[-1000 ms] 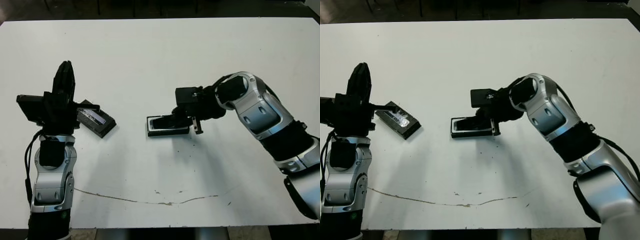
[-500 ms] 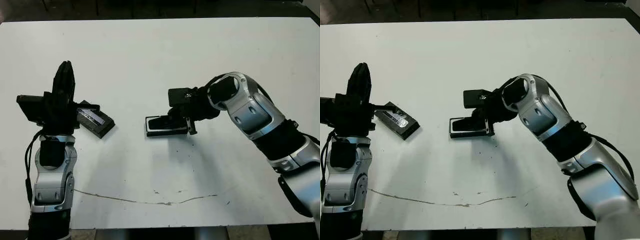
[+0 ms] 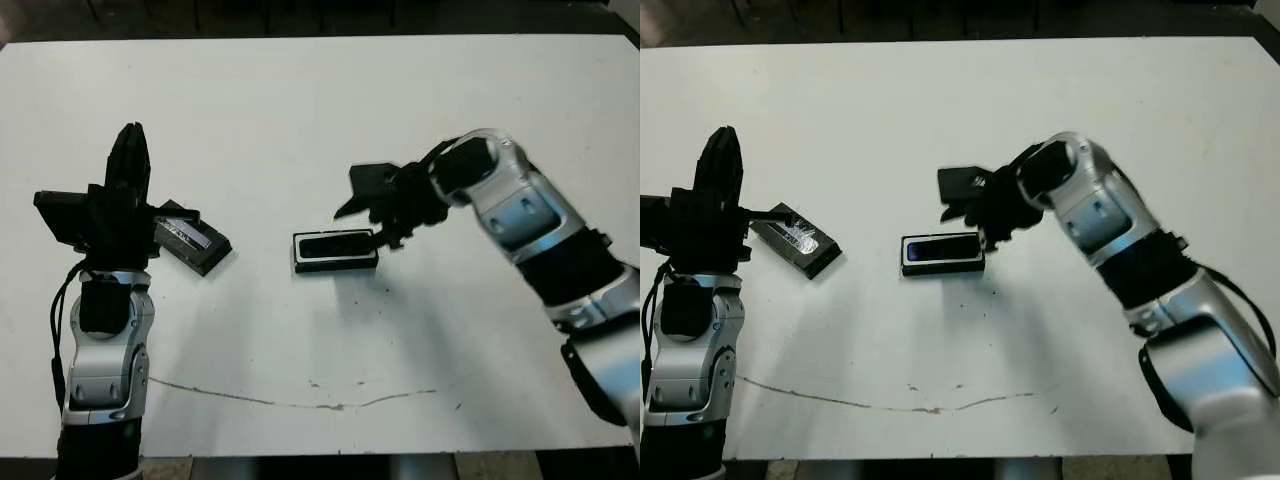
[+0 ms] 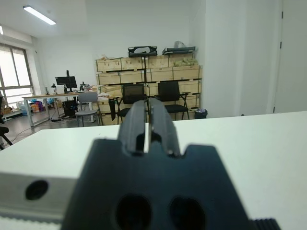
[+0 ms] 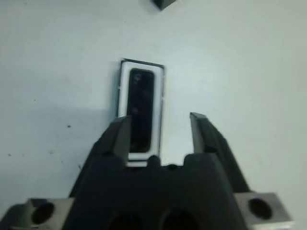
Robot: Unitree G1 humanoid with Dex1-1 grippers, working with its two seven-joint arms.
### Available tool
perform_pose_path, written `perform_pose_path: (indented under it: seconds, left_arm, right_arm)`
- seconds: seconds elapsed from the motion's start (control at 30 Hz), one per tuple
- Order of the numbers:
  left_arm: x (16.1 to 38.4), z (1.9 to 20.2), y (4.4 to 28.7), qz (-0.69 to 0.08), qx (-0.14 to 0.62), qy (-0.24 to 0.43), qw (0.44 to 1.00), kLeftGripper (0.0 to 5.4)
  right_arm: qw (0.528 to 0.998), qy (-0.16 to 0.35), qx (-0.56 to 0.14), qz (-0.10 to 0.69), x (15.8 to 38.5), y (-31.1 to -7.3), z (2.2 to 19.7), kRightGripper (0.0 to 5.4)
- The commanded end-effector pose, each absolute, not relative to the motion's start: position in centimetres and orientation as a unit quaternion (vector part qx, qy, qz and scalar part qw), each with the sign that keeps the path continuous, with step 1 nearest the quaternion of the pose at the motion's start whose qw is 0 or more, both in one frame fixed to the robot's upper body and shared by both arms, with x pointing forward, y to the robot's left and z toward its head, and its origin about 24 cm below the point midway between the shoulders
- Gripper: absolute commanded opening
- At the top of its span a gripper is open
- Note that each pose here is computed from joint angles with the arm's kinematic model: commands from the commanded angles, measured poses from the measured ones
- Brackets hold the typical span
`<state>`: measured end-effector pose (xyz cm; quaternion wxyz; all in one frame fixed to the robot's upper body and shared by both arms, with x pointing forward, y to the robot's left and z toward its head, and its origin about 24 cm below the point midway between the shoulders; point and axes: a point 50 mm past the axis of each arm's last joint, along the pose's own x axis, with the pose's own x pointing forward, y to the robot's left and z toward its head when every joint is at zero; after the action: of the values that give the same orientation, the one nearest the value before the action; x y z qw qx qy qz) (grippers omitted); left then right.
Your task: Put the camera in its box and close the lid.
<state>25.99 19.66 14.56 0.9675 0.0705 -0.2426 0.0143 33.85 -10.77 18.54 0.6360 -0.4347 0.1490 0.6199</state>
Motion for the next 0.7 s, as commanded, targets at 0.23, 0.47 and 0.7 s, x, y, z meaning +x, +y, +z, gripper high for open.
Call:
perform_pose_path:
  seconds: [0.23,0.47,0.7]
  left_arm:
    - [25.9,13.8,19.9,0.018,0.074,-0.223,0.972,0.0]
    - [25.9,13.8,19.9,0.019,0.073,-0.224,0.972,0.0]
    - [25.9,13.8,20.1,0.017,0.075,-0.225,0.971,0.0]
  right_arm:
    - [0.675,0.126,-0.407,0.602,34.4,-12.8,21.4,4.18]
    - [0.747,0.049,-0.343,0.567,34.2,-14.0,23.1,5.39]
    - [0.874,-0.063,-0.267,0.4,31.9,-15.6,21.3,4.89]
